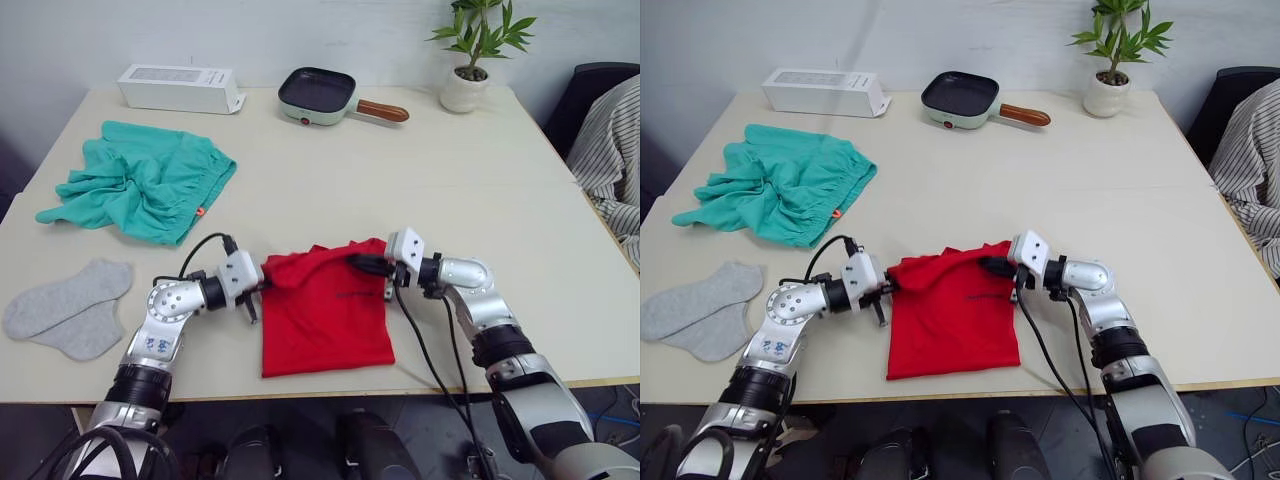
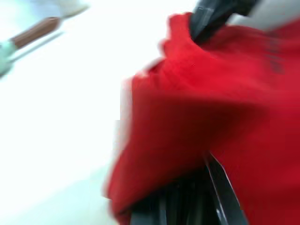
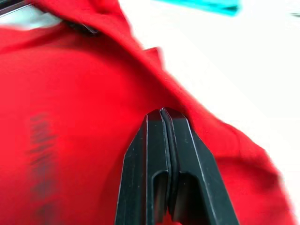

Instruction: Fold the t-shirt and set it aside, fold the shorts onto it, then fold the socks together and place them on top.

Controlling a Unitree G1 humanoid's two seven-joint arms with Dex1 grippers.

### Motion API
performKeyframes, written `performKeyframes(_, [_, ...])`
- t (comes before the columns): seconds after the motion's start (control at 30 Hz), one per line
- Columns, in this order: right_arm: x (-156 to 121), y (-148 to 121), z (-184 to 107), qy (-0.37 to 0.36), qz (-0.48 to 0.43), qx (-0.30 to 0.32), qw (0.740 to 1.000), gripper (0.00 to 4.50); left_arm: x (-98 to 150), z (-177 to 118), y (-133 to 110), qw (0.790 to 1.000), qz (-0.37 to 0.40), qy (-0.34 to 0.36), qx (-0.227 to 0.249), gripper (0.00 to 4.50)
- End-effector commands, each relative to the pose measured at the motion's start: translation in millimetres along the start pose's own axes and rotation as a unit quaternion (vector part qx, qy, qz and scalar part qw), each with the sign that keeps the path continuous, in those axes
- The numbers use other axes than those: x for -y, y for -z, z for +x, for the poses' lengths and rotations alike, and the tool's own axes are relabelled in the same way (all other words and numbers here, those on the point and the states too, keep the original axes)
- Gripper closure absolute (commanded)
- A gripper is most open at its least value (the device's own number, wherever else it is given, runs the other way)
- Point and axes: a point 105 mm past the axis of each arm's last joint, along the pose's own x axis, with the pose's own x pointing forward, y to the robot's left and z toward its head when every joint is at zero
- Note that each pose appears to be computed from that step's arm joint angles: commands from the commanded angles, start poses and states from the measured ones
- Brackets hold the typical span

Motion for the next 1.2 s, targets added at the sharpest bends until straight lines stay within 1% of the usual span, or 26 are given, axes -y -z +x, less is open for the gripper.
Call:
performKeyframes(0.03, [23.8, -9.2, -2.3, 0.069, 0.029, 0.019, 0.997, 4.5, -27.8, -1.4, 0.4, 0.995, -0.056, -0.082, 0.003, 4.48])
performKeyframes(0.1, [24.4, -15.9, -6.0, 0.067, 0.032, 0.032, 0.997, 4.5, -30.8, -2.8, -0.5, 0.993, -0.073, -0.092, 0.001, 4.48])
performKeyframes(0.17, [13.0, -27.7, -9.3, 0.032, 0.028, 0.052, 0.998, 4.5, -22.9, -6.2, -8.2, 0.995, -0.072, -0.068, 0.016, 4.48])
performKeyframes(0.27, [-20.4, -42.9, -13.0, -0.034, 0.031, 0.071, 0.996, 4.5, 3.8, -15.9, -23.6, 0.996, -0.069, 0.005, 0.055, 4.48])
performKeyframes(0.33, [-50.7, -47.4, -13.7, -0.061, 0.052, 0.075, 0.994, 4.5, 34.6, -27.0, -28.8, 0.994, -0.048, 0.079, 0.059, 4.48])
performKeyframes(0.4, [-78.6, -43.9, -15.5, -0.082, 0.06, 0.062, 0.993, 4.5, 56.0, -34.3, -27.4, 0.991, -0.045, 0.113, 0.049, 4.48])
performKeyframes(0.47, [-97.8, -30.7, -18.7, -0.087, 0.061, 0.036, 0.994, 4.5, 75.3, -37.5, -20.8, 0.99, -0.048, 0.126, 0.034, 4.48])
performKeyframes(0.53, [-104.9, -18.9, -21.9, -0.076, 0.06, 0.016, 0.995, 4.5, 91.9, -40.8, -11.5, 0.989, -0.042, 0.139, 0.013, 4.48])
performKeyframes(0.6, [-104.6, -6.9, -27.9, -0.063, 0.046, -0.005, 0.997, 4.5, 103.1, -45.4, 4.6, 0.989, -0.019, 0.146, -0.028, 4.48])
performKeyframes(0.63, [-100.2, -0.1, -32.6, -0.049, 0.046, -0.016, 0.998, 4.5, 103.5, -48.6, 14.4, 0.989, -0.014, 0.136, -0.05, 4.48])
performKeyframes(0.67, [-93.7, 4.6, -37.2, -0.03, 0.047, -0.022, 0.998, 4.5, 102.3, -51.2, 20.3, 0.99, -0.014, 0.123, -0.063, 4.48])
performKeyframes(0.77, [-70.4, 13.1, -51.2, 0.023, 0.049, -0.032, 0.998, 4.5, 95.2, -58.0, 26.3, 0.993, -0.041, 0.079, -0.075, 4.48])
performKeyframes(0.83, [-51.5, 17.7, -61.7, 0.066, 0.059, -0.036, 0.995, 4.5, 94.3, -65.7, 29.2, 0.992, -0.043, 0.078, -0.085, 4.48])
performKeyframes(0.93, [-37.0, 17.0, -69.0, 0.091, 0.071, -0.028, 0.993, 4.5, 95.0, -76.3, 30.8, 0.991, -0.053, 0.084, -0.092, 4.48])
performKeyframes(1.0, [-35.9, 8.6, -67.2, 0.079, 0.076, -0.009, 0.994, 4.5, 92.1, -81.7, 26.6, 0.991, -0.065, 0.083, -0.078, 4.48])
performKeyframes(1.1, [-43.7, -11.5, -55.7, 0.037, 0.076, 0.028, 0.996, 4.5, 83.3, -83.6, 10.1, 0.992, -0.082, 0.088, -0.031, 4.48])
performKeyframes(1.2, [-57.4, -33.6, -33.8, -0.012, 0.071, 0.06, 0.996, 4.5, 60.4, -70.6, -12.9, 0.994, -0.085, 0.066, 0.019, 4.48])
